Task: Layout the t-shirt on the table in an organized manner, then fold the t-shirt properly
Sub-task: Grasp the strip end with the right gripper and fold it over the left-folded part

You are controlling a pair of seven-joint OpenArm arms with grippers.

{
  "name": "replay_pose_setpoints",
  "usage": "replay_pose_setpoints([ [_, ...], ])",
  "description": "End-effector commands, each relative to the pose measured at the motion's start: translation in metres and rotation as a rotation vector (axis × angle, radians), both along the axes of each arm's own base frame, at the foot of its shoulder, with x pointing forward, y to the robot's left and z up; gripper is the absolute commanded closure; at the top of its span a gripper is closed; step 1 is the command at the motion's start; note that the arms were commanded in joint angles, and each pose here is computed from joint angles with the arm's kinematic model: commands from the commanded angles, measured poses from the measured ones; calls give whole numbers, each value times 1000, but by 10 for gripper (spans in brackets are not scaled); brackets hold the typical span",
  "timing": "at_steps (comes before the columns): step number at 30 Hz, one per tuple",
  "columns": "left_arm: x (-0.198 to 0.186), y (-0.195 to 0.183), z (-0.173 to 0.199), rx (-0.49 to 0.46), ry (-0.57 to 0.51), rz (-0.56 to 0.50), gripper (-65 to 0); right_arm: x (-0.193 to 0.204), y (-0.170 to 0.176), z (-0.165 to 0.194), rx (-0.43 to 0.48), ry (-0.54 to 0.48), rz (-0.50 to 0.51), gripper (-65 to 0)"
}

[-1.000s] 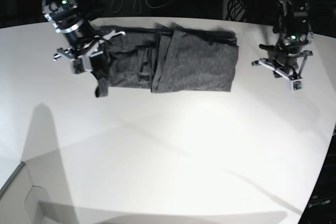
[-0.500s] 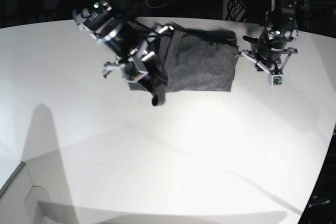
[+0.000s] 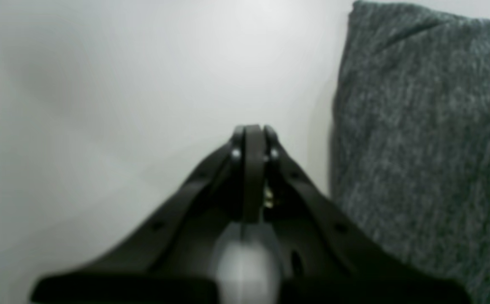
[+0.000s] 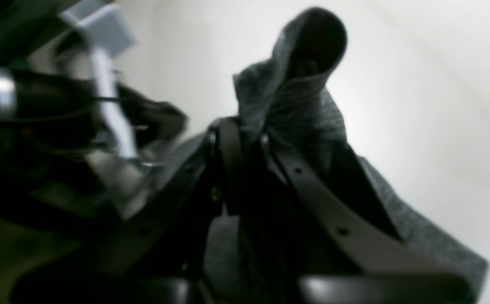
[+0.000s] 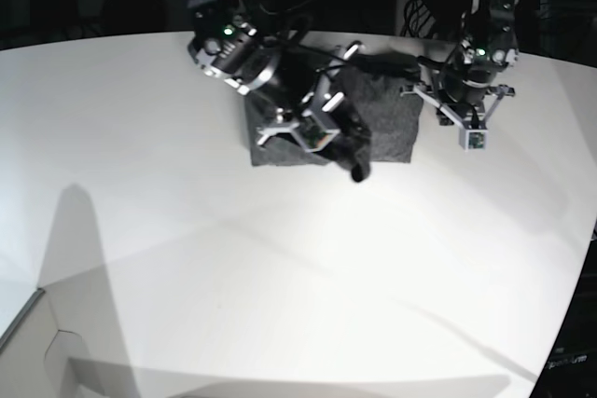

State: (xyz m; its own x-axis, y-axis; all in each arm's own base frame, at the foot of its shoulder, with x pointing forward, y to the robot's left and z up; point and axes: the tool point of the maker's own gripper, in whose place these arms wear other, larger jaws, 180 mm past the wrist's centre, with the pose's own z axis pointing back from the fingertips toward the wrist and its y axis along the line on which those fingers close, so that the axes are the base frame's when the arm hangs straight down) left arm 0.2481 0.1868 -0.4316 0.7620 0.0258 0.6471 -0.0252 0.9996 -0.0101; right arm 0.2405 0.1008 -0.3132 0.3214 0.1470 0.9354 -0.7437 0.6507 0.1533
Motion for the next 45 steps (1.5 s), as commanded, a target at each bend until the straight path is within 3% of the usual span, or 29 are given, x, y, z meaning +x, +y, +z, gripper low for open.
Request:
replay_pose_setpoints([
  [1,-5,-2,-2,-9,27,-12,-1,6,11,20,65,-51,18,0],
  [19,-16,-3,-8,-11,53,-16,-1,19,67,-13,-4,-17,220,-6],
  [26,-19,-1,-9,-8,59,-12,-1,24,68,-17,-15,-13,228,-156],
  [31,-22,2,-10,-1,63,-6,-1,15,81,10,15,-85,267,-172],
  [36,-27,28,-8,18,63,63,-1,32,55,27,34,-120,170,-174],
  [42,-22,67,25,64,-24,157,-1,39,1,27,45,-98,-8,-177],
  [45,-18,82,35,81,-55,194,-1,29,-16,27,48,-87,-62,-215],
])
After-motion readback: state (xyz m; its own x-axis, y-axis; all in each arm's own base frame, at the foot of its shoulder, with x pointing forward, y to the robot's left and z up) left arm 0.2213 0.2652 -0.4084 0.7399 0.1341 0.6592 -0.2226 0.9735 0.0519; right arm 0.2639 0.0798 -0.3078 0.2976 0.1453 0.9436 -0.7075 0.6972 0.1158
